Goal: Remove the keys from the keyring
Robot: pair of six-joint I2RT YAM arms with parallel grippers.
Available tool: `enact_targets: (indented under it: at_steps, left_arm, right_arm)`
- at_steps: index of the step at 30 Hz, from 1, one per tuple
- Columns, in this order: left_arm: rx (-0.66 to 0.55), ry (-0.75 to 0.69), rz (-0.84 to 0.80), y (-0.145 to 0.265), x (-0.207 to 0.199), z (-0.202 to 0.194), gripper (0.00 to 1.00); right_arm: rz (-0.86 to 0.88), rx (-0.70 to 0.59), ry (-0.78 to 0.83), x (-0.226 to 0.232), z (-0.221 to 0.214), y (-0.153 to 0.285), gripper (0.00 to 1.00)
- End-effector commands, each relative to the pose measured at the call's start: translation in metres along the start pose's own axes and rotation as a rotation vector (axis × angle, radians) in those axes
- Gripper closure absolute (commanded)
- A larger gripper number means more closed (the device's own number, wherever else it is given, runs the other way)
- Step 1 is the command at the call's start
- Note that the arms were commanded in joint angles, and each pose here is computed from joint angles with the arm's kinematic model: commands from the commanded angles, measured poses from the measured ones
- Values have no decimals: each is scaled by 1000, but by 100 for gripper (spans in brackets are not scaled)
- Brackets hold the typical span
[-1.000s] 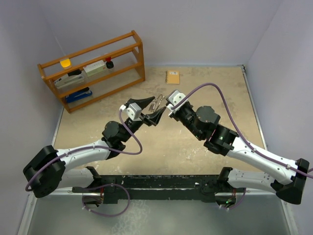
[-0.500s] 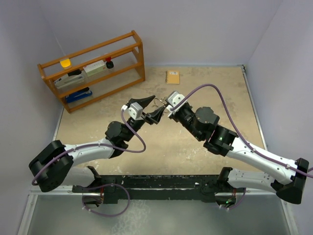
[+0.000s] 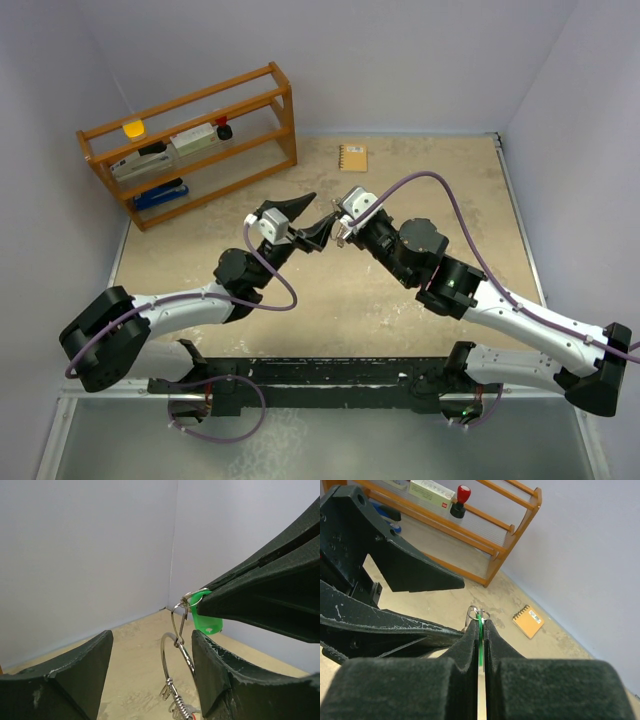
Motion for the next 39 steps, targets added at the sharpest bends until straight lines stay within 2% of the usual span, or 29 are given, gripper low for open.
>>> enact_targets:
  at_steps: [1,7,13,21,27,34,39]
  left_arm:
    - [-90,28,19,-11,3,27,39]
    - [-93,20,23,-14,3,26,40]
    - [-83,5,21,-15,3,23,51]
    - [-74,-5,12,-13,2,21,55]
    - [-78,-17,0,-14,1,22,64]
    - [-88,-25,-37,-13,-4,26,82]
    - [-107,-31,-50,-11,-5,35,90]
  right_arm:
    - [-21,-87,-39,-4,23,2,100]
    - [-15,-88,-37,-2,24,1,100]
    - [-14,-89,-37,-1,24,-1,100]
    - [-15,-89,-31,-1,23,-2,100]
    - [-19,-88,-32,-2,22,-1,100]
    - [-27,-89,-34,-3,21,1,100]
    - [-30,-80,-37,-3,18,2,100]
Point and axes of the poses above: each gripper's point midway between its finger pads, its own y axis back along the fingers, its own x axis along the line the jaws close on, z = x × y, the point moved 3 cm from there along y, back along the fingers, and after that the axes turned 11 degrees about -y, right-handed, at the moved point
